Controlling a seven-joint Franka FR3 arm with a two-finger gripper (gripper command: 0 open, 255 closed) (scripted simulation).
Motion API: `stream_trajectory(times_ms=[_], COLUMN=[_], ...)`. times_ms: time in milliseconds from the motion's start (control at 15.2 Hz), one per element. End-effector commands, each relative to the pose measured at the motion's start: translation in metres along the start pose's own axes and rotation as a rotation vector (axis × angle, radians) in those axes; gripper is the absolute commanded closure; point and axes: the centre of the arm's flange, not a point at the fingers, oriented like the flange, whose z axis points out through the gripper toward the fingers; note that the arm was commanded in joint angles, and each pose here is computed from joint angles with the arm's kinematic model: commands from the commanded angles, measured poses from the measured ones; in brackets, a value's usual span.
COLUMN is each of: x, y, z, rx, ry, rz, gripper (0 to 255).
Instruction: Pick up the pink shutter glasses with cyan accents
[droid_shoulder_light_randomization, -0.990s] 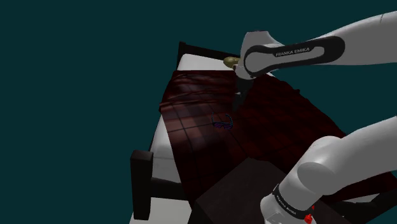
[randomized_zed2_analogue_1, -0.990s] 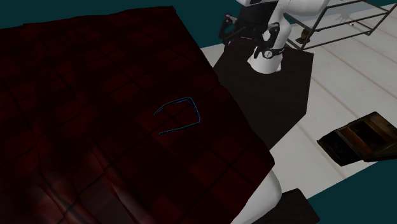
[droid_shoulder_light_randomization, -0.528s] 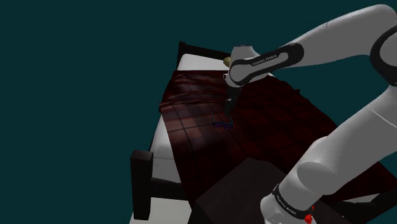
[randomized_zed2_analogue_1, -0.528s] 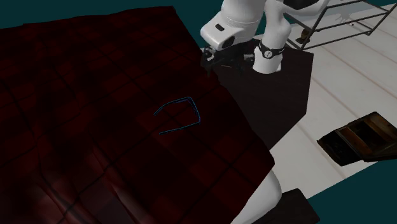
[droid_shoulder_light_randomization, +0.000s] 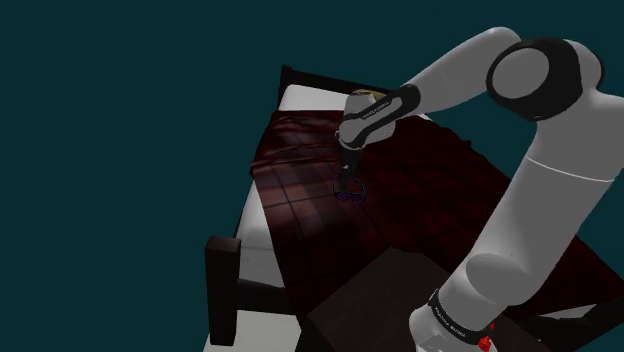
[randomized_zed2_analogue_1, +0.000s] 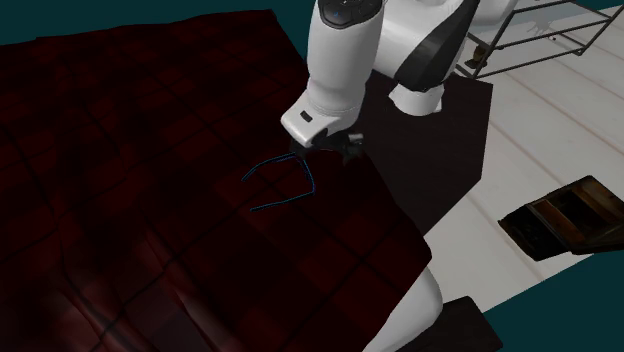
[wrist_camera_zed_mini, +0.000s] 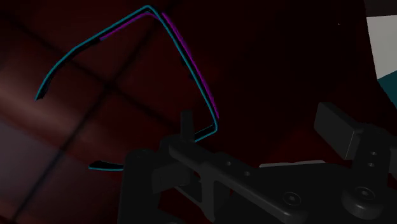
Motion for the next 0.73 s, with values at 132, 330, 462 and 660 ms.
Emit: stream_trajectory(times_ms=[132,330,462,660], x=[0.032,0.036,0.038,0.041], y=[0.020,0.022,0.021,0.020], z=[0.044,0.058,0.069,0.087], rx=[0.009,0.010,0.010,0.010], ry=[-0.011,-0.012,-0.012,-0.012], rz=[-0.036,-0.039,-0.039,-0.039], gripper=[0,0,0,0])
